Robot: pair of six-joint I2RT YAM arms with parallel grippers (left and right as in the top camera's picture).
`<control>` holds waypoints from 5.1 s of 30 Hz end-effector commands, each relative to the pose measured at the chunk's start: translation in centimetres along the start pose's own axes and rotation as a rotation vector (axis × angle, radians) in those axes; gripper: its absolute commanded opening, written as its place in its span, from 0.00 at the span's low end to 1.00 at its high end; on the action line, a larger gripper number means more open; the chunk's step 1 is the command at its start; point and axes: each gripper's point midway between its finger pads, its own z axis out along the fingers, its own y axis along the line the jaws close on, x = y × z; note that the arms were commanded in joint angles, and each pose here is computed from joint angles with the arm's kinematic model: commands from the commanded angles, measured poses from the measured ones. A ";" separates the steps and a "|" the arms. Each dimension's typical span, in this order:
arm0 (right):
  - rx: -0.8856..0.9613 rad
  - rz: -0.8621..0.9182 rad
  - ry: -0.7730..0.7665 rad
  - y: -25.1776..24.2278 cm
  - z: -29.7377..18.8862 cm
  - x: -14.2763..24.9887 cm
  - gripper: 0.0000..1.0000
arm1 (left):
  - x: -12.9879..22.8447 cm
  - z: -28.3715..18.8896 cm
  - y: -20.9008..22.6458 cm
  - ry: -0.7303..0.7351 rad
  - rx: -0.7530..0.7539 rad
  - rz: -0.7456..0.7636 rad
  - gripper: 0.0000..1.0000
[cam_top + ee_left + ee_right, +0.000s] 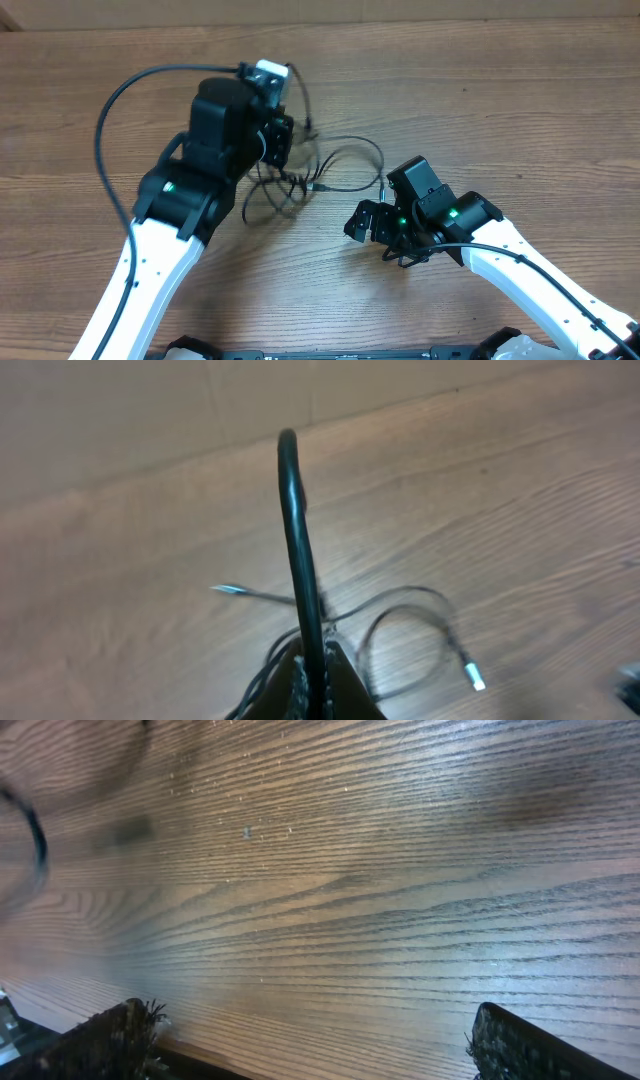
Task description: Untangle cables
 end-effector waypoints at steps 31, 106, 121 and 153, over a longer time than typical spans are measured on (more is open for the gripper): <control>-0.224 -0.063 0.049 4.7 -0.6 0.3 1.00 | 10.0 -4.3 -0.8 0.418 -0.060 -0.561 0.04; 0.176 0.398 -0.449 -2.5 -1.9 -4.7 0.04 | -11.1 -18.7 0.2 -0.629 0.120 -0.271 0.04; 0.465 0.724 -0.493 -17.9 -8.3 -8.6 0.04 | -9.5 -23.6 10.9 -0.691 -0.294 -0.449 0.04; 0.613 0.832 -0.466 -26.9 -12.9 -7.3 0.09 | -0.1 -32.0 22.8 -0.758 -1.073 -0.862 0.04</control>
